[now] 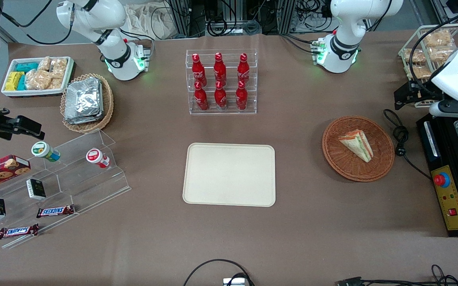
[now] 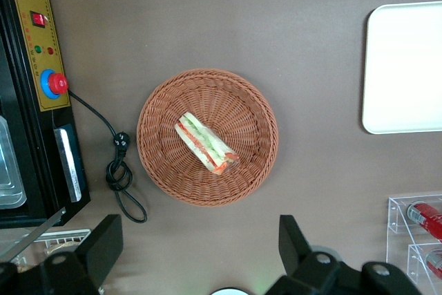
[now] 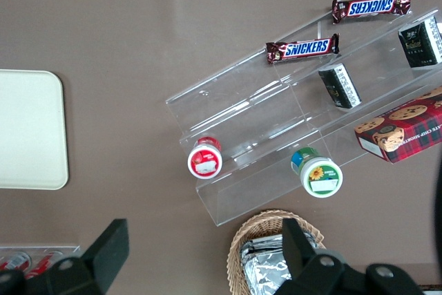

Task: Place sandwich from basket to tray
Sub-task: 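Move the left gripper over the wrapped sandwich in the wicker basket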

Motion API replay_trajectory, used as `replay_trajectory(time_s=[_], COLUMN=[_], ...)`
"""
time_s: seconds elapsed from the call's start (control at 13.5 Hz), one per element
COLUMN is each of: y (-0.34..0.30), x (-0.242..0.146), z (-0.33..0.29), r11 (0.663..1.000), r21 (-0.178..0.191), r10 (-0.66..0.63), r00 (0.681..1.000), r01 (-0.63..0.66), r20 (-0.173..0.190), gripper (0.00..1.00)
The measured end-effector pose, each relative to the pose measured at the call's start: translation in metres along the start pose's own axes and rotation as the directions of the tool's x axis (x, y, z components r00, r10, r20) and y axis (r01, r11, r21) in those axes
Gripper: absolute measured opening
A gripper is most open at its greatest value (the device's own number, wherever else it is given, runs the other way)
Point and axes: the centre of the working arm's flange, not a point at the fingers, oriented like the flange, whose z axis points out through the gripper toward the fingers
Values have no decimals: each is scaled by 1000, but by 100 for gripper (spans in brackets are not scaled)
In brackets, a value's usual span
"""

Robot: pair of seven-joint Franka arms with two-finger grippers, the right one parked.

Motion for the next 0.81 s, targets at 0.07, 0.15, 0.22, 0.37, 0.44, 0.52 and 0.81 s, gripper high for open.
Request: replay_trajectory(time_s=[0.07, 0.15, 0.22, 0.37, 0.44, 0.52, 0.81], y=[0, 0, 0, 0, 0, 0, -1], x=[0, -1, -1, -1, -1, 0, 7], z=[0, 1, 1, 1, 2, 5, 48], r11=[1000, 1000, 1000, 1000, 1000, 1000, 991], r21=[0, 0, 0, -1, -1, -1, 6], r10=[0, -1, -1, -1, -1, -10, -137], r00=[1000, 1000, 1000, 1000, 1000, 1000, 989], r01=[0, 1, 1, 1, 1, 10, 137], r20=[2, 6, 7, 10, 15, 23, 57], gripper=[100, 100, 100, 100, 100, 100, 100])
